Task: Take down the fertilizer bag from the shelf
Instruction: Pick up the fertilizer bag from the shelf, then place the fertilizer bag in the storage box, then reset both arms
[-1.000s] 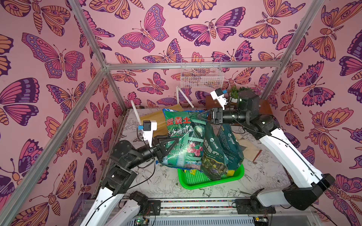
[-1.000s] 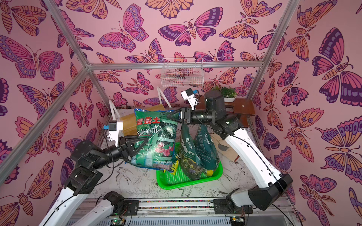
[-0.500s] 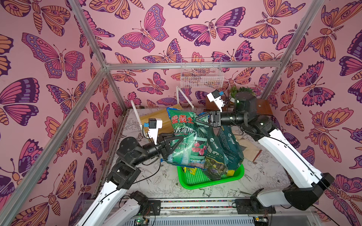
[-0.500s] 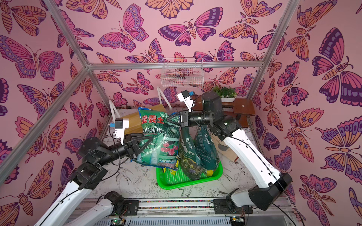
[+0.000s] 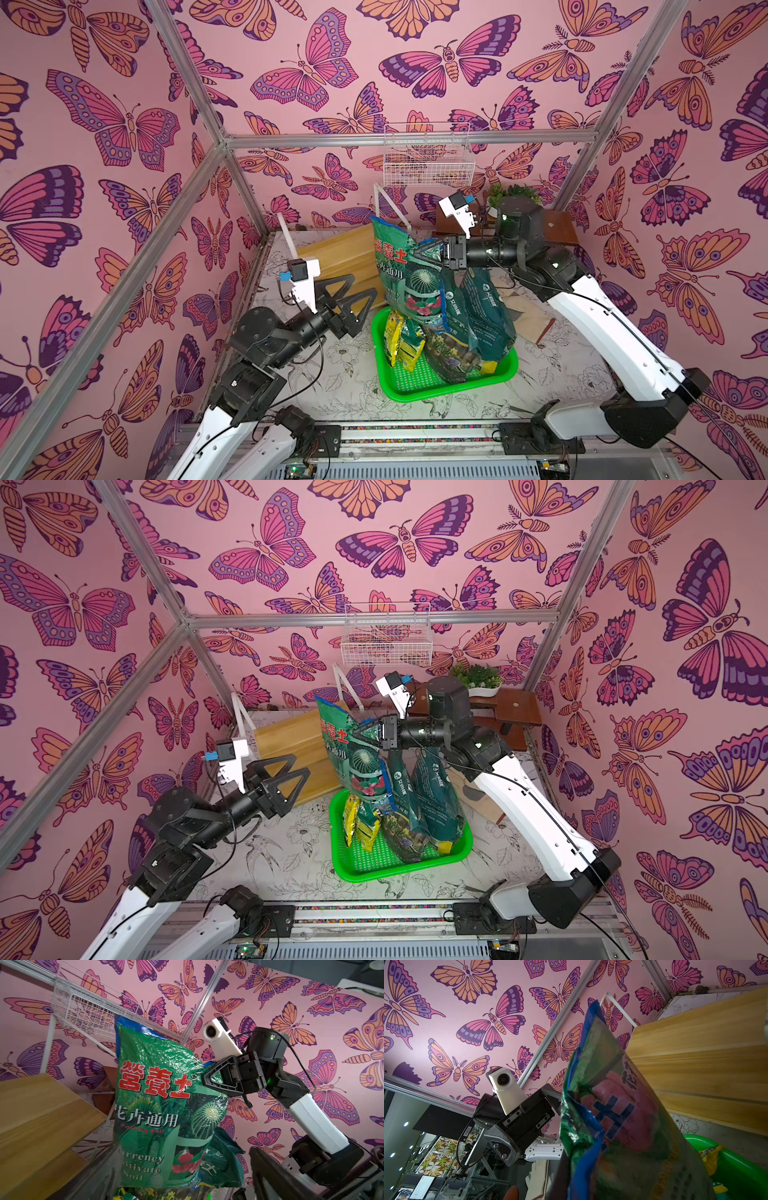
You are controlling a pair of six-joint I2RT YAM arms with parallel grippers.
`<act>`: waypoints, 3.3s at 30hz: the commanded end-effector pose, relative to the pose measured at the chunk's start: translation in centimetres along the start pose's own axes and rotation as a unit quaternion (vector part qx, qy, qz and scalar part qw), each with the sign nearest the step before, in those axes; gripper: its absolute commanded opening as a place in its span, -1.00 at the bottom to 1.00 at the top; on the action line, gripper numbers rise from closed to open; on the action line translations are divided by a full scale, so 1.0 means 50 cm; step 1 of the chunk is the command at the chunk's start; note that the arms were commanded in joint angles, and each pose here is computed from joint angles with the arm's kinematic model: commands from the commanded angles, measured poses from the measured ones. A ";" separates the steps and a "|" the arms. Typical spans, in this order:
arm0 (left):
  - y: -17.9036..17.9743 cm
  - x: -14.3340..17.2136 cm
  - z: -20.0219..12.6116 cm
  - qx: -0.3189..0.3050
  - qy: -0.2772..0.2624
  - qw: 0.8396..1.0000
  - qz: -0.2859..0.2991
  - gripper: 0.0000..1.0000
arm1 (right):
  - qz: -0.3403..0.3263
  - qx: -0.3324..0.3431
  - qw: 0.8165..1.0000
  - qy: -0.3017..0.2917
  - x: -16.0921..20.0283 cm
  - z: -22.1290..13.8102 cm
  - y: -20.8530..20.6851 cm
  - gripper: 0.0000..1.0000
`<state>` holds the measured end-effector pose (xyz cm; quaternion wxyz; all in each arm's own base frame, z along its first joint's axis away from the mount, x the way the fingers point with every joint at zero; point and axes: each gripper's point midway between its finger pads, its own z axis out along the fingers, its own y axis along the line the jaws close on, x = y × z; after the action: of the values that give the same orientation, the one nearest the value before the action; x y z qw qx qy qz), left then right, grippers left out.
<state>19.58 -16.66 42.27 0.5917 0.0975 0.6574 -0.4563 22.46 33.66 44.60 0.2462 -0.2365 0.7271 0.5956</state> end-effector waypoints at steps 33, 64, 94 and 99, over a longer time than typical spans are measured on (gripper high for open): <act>0.118 -0.095 -0.107 -0.218 -0.132 0.967 -0.001 1.00 | -0.040 -0.050 0.994 0.086 0.211 0.032 -0.066 -1.00; 0.105 -0.097 -0.087 -0.190 -0.135 0.972 -0.013 1.00 | -0.092 0.137 0.967 0.195 0.442 0.008 -0.259 -0.46; 0.259 -0.265 -0.147 -0.471 -0.098 0.871 0.102 1.00 | -0.117 0.402 0.897 -0.139 -0.063 -0.350 -0.232 0.45; 0.366 -0.238 -0.173 -0.494 -0.098 0.864 0.023 1.00 | -0.071 0.477 0.862 -0.155 -0.053 -0.427 -0.323 0.47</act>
<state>28.09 4.88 45.51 0.6669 -0.2251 0.7102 -0.0129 32.66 11.79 39.61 0.4956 -0.0809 0.8387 0.2107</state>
